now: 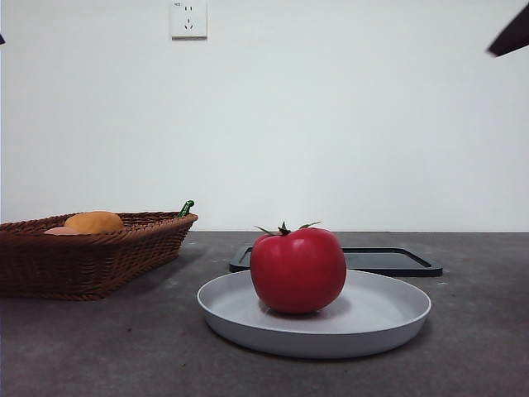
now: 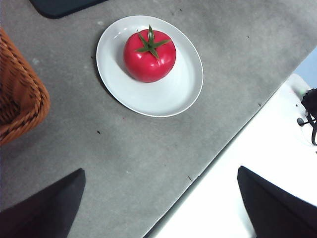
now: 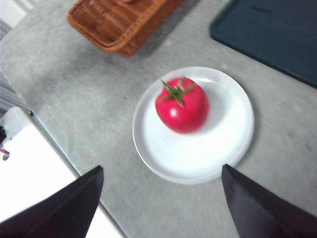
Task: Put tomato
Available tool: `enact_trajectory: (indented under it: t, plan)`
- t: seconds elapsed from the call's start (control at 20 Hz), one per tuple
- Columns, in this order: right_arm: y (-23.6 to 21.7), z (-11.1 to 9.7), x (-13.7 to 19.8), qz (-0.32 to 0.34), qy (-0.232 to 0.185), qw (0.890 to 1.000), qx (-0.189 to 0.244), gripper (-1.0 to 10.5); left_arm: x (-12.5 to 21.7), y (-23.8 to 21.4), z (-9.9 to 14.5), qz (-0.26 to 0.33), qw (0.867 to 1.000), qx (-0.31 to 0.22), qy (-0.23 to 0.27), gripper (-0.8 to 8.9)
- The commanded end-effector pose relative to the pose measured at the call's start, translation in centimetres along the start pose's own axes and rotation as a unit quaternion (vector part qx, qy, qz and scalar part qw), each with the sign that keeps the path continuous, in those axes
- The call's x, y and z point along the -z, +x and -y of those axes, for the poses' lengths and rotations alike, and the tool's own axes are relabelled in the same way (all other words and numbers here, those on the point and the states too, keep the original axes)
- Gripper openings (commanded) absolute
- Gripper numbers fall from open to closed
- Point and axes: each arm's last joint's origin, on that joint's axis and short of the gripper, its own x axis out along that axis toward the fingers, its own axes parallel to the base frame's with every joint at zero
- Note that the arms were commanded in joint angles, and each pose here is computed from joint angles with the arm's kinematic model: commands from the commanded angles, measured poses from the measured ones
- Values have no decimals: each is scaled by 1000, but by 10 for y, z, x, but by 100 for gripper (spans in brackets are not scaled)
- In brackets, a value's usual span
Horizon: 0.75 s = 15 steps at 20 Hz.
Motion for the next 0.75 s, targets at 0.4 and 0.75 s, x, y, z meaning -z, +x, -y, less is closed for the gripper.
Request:
enact_trajectory:
  t: [0.4,0.75]
  plan:
    - [86,10,-34,-26,-44,999,-9,423,-5,-2,2,8,1000,5,11,492]
    - [148,14,-33,-62,-61,996,-6,433,-5,-2,2,9,1000,5,12,492]
